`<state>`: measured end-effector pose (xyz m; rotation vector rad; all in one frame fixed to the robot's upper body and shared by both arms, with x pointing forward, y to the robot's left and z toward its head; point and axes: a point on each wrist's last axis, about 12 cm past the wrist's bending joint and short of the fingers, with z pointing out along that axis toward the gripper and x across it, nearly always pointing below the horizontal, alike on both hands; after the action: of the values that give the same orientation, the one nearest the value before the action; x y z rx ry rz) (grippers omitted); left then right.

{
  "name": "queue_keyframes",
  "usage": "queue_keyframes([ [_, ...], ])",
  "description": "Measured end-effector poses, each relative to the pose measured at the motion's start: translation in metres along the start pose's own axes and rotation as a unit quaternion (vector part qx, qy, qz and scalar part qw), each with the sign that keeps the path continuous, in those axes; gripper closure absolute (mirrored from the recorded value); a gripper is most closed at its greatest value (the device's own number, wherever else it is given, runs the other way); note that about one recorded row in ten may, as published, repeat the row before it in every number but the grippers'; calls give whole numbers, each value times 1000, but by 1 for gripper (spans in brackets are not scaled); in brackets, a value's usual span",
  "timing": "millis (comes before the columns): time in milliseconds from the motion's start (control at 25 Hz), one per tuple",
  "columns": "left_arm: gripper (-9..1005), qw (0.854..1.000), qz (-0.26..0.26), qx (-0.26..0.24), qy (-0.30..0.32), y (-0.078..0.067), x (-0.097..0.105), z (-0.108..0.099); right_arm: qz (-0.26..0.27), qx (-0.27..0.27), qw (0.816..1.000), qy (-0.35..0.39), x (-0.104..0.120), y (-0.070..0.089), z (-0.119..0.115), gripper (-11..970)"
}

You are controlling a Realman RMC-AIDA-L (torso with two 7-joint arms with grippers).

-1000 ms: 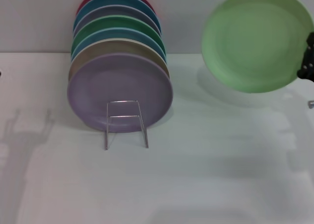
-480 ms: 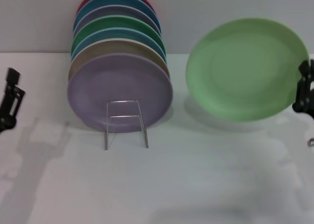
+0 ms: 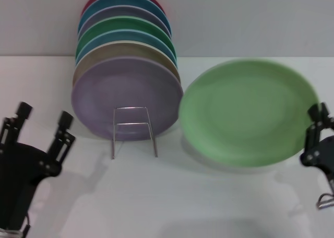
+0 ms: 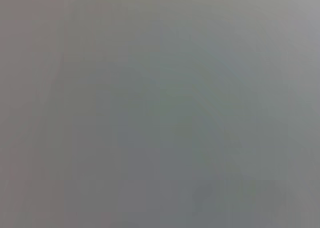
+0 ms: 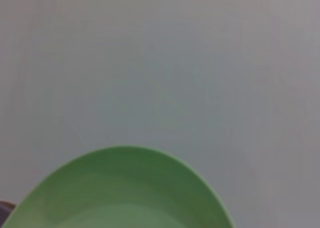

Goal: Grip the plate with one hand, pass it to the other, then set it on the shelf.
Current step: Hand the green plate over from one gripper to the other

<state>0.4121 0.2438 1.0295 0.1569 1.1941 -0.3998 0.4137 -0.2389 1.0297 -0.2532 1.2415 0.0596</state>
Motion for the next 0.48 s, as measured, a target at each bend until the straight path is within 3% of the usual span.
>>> queue_keyframes([
  [120, 232, 1000, 2, 18, 18, -5, 4, -2, -16, -4, 1000, 5, -1, 13, -8, 940],
  [480, 233, 994, 36, 70, 75, -25, 18, -5, -75, 11, 997, 15, -6, 29, -19, 939],
])
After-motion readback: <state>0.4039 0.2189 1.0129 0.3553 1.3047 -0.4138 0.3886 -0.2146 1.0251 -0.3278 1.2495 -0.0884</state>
